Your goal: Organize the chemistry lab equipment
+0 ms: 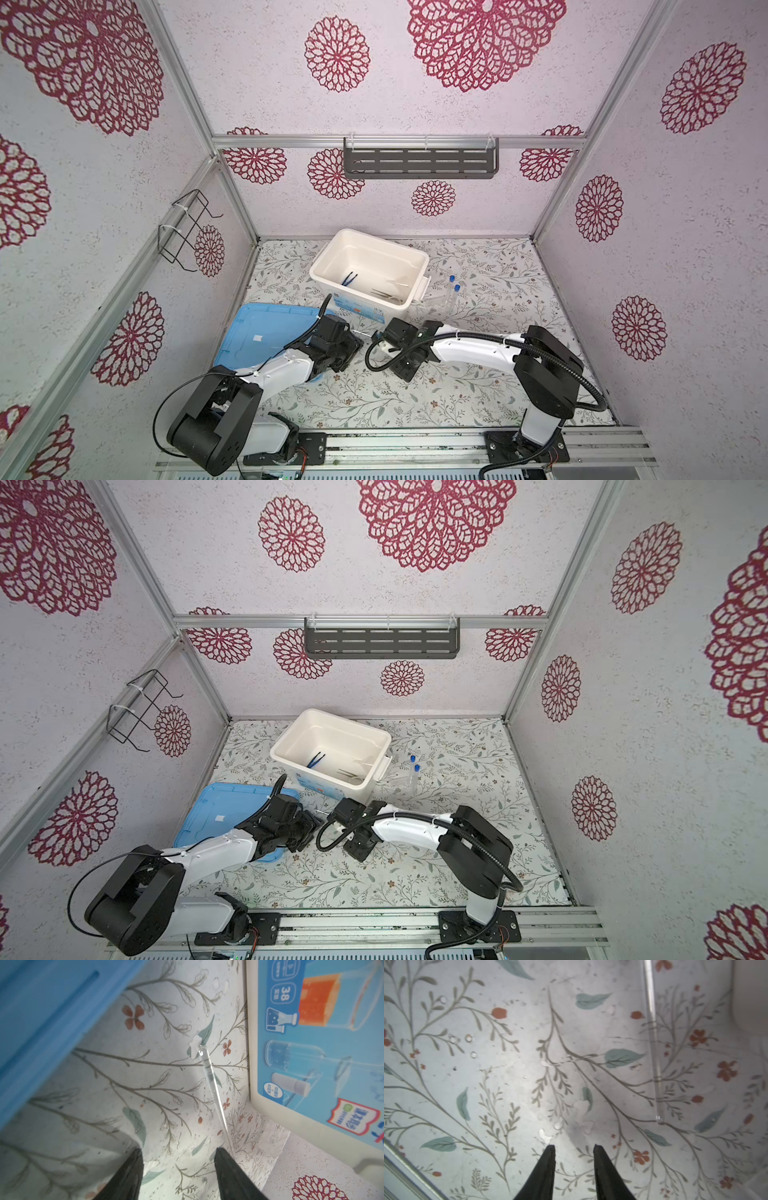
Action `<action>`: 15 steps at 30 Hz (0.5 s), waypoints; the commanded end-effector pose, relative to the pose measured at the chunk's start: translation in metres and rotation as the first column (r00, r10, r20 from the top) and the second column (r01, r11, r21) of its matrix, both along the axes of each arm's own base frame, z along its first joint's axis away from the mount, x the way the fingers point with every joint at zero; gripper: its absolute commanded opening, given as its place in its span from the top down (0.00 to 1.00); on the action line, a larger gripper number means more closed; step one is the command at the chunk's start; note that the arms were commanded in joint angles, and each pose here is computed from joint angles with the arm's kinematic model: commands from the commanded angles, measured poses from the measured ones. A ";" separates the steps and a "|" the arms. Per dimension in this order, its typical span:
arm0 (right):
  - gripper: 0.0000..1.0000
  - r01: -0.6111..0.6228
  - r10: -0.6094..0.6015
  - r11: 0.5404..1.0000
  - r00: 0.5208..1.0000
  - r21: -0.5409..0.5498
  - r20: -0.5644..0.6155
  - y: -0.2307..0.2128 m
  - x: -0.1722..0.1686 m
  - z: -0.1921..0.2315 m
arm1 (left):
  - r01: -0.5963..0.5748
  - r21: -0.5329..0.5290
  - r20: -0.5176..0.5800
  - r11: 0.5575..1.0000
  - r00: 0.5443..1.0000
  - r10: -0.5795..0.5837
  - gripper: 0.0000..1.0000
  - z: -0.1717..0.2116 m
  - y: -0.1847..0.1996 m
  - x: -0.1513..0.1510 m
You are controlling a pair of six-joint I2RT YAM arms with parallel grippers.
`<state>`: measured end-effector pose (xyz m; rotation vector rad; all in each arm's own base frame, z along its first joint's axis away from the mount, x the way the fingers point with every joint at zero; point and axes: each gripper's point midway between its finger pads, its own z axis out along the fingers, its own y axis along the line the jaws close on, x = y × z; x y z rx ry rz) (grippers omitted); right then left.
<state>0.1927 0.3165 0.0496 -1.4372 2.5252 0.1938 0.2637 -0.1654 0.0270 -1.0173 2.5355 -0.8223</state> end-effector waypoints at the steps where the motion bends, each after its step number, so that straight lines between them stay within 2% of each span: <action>1: 0.62 -0.097 0.098 0.995 0.993 -0.007 0.060 0.001 0.011 0.025 | -0.017 0.025 -0.003 1.000 1.000 0.017 0.41 0.005 0.007 -0.001; 4: 0.59 -0.068 0.072 0.997 0.992 -0.047 0.100 -0.005 0.028 0.027 | -0.030 0.024 0.022 0.999 0.999 0.029 0.41 0.017 0.010 0.002; 8: 0.53 -0.069 0.074 0.997 0.988 -0.042 0.136 -0.015 0.040 0.030 | -0.044 0.015 0.057 0.999 0.997 0.043 0.41 0.031 0.013 0.004; 15: 0.51 -0.077 0.052 0.991 0.975 0.112 0.216 -0.023 0.052 0.042 | -0.069 0.009 0.088 0.998 0.994 0.068 0.41 0.042 0.018 0.005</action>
